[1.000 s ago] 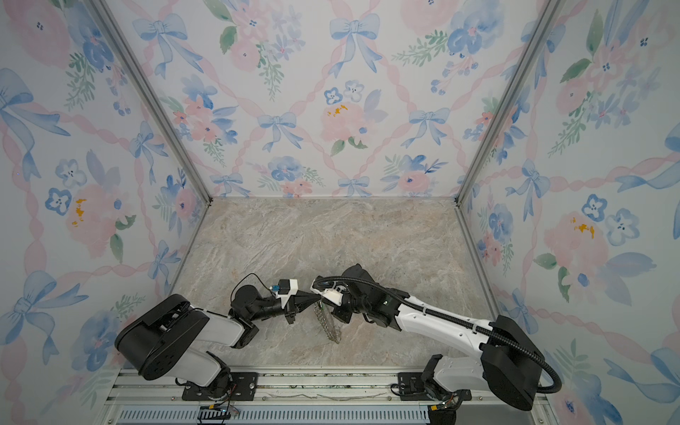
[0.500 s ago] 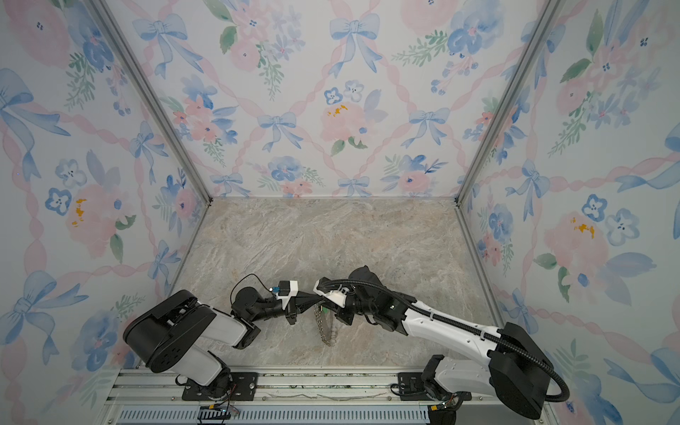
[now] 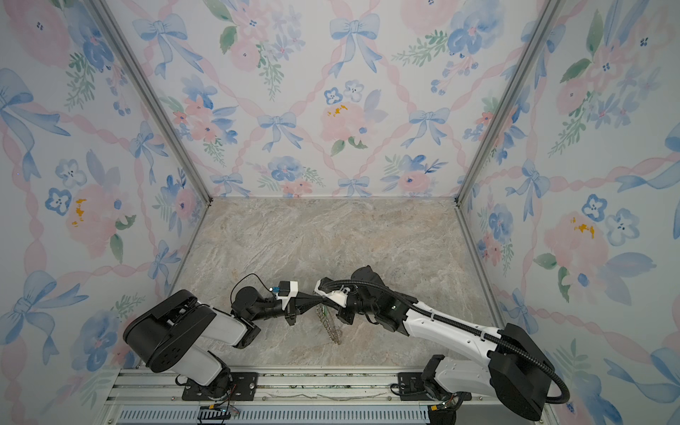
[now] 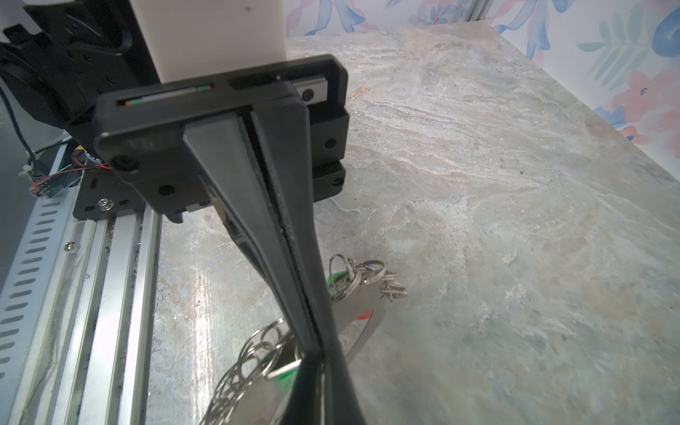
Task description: Put the keys on the keyring
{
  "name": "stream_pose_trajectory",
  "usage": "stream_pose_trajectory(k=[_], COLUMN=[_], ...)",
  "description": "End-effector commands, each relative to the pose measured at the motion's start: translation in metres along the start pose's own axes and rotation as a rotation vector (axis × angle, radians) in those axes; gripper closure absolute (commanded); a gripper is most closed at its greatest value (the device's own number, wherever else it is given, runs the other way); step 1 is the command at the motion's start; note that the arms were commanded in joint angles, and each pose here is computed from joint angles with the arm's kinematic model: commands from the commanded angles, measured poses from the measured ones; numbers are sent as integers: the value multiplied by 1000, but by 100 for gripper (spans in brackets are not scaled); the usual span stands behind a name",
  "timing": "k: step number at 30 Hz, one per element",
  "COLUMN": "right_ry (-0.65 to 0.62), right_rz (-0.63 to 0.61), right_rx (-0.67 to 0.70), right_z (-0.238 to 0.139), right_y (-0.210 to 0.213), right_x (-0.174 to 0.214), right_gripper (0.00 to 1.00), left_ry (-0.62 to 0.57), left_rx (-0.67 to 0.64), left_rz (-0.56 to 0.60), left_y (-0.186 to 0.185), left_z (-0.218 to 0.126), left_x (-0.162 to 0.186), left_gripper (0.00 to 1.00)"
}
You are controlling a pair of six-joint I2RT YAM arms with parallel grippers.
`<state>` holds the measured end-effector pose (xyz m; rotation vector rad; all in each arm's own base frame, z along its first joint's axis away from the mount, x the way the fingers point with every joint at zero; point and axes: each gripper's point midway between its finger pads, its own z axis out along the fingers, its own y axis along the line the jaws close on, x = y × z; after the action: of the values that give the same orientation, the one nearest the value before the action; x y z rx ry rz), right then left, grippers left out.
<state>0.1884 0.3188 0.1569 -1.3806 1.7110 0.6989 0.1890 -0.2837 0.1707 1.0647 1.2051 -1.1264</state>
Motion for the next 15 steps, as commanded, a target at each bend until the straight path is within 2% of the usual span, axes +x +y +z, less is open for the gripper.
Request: stream_pose_trajectory(k=[1,5,8,10,15], right_ry=[-8,154,279,310,295], right_rz=[-23,-36,-73,-96,-137], right_rx=[-19,42,108,135,126], right_z=[-8,-14,-18,-19,-19], right_y=[2,-7,-16,-20,-16], right_x=[-14,-1,8,7,-8], right_gripper=[100,100,100,100,100], left_ry=[-23,38,106,136,138], left_rx=[-17,-78,-111,-108,-56], left_rz=[30,29,31,34,25], left_y=[3,16,21,21,14], left_z=[-1,-11,-14,-15,-12], left_x=[-10,0,9,12,12], left_gripper=[100,84,78,77,74])
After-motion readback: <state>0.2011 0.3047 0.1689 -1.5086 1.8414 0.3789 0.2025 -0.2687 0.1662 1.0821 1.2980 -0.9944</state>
